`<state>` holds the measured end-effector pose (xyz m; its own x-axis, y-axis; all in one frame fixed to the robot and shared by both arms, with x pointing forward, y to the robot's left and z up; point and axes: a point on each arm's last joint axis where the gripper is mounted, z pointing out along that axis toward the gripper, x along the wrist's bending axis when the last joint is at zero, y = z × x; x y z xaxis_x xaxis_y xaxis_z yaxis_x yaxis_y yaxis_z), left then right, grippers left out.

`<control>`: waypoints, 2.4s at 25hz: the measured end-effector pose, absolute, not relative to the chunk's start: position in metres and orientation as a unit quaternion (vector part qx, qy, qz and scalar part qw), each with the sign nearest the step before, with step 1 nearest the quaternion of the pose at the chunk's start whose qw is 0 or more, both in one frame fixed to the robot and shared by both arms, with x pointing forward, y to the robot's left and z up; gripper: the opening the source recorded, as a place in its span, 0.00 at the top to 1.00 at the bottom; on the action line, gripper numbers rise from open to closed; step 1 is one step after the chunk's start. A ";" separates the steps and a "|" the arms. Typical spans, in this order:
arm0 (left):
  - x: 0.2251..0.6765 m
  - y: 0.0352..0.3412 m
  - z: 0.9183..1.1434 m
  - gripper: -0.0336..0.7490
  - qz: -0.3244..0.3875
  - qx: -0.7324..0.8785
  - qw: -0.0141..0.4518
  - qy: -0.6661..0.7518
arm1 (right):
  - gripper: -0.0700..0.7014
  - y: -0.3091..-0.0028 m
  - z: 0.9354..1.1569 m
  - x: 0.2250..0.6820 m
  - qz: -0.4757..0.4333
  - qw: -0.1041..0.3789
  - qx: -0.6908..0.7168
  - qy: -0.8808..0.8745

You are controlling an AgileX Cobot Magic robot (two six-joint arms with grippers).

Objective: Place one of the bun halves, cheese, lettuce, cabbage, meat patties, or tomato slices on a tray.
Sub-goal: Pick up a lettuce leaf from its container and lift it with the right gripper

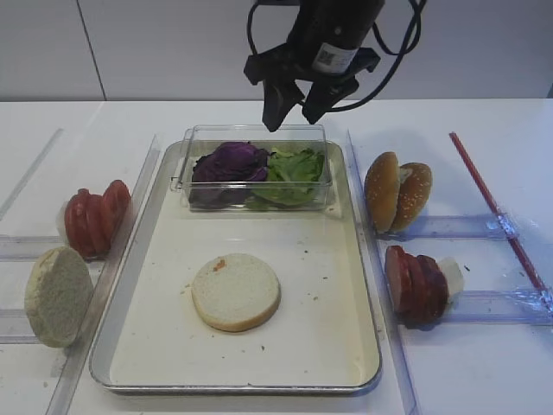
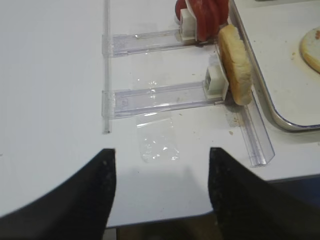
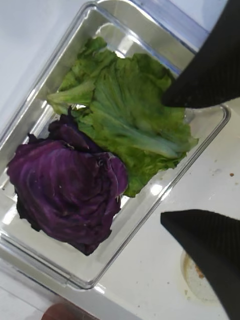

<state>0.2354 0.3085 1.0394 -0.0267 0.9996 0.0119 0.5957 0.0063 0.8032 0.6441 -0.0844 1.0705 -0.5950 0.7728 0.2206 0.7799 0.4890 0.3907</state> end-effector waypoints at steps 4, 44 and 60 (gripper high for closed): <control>0.235 0.309 1.039 0.42 0.326 0.625 0.310 0.638 | 0.29 -0.079 1.060 0.647 -0.236 0.029 -0.440 -0.866; 0.235 0.309 1.039 0.42 0.326 0.625 0.310 0.638 | 0.35 -0.066 1.015 0.660 -0.180 -0.016 -0.442 -0.879; 0.235 0.309 1.039 0.42 0.326 0.625 0.310 0.638 | 0.35 -0.064 0.999 0.667 -0.176 -0.016 -0.473 -0.863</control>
<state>0.2354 0.3085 1.0394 -0.0267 0.9996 0.0119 0.5957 0.0063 0.8032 0.6669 -0.0638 0.9988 -0.5524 0.8219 0.1390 0.8105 0.4907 0.3199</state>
